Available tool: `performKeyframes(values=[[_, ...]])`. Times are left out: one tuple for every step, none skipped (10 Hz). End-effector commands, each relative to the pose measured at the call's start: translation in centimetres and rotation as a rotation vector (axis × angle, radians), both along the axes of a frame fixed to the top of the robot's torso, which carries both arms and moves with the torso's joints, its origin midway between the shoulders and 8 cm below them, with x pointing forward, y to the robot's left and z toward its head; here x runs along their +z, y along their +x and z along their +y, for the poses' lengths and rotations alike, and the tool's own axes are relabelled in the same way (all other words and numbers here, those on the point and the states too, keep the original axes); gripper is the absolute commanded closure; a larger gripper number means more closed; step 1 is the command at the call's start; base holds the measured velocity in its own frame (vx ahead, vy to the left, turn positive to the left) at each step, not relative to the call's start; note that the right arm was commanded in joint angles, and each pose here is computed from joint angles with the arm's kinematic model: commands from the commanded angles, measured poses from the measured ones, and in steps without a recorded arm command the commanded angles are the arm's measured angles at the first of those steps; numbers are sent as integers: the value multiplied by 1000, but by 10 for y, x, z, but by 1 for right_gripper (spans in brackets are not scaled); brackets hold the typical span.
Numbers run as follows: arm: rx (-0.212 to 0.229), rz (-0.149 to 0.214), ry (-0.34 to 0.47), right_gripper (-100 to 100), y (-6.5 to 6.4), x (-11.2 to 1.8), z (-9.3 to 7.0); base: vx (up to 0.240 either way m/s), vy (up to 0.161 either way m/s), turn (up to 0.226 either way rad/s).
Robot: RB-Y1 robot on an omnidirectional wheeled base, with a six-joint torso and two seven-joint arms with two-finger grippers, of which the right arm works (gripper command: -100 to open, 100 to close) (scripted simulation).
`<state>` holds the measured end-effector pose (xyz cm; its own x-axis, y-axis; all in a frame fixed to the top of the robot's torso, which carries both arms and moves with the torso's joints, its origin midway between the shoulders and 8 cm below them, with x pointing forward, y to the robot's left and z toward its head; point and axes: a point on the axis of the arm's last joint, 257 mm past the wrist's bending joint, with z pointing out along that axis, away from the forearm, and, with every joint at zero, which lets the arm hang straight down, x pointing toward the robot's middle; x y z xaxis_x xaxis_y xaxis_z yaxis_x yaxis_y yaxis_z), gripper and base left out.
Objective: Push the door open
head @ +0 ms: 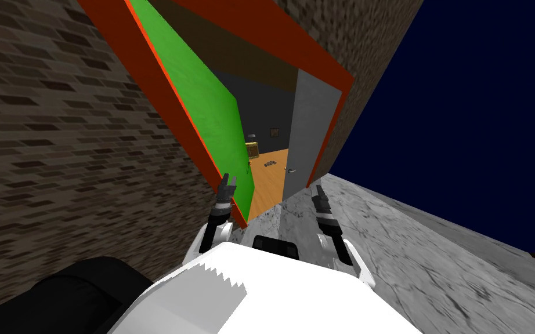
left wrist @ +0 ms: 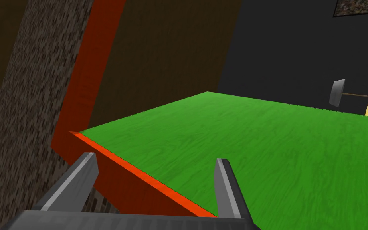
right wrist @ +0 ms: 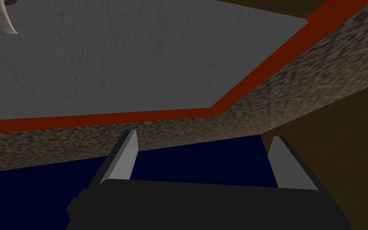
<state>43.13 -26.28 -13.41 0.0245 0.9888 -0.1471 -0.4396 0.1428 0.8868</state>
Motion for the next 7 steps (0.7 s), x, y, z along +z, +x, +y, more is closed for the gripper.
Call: performKeyframes(values=[[15, 16, 2, -100, 5, -11, 5, 87, -66, 54], [23, 26, 2, -100, 8, -18, 7, 97, -71, 48], [32, 36, 3, -100, 11, -25, 10, 88, -94, 53], [41, 47, 3, -100, 13, -32, 12, 81, -97, 54], [49, 57, 5, -100, 16, -38, 15, 86, -77, 60], [58, 68, 6, -100, 18, -45, 17, 75, -83, 52], [67, 78, 7, -100, 20, -52, 20, 85, -77, 56]])
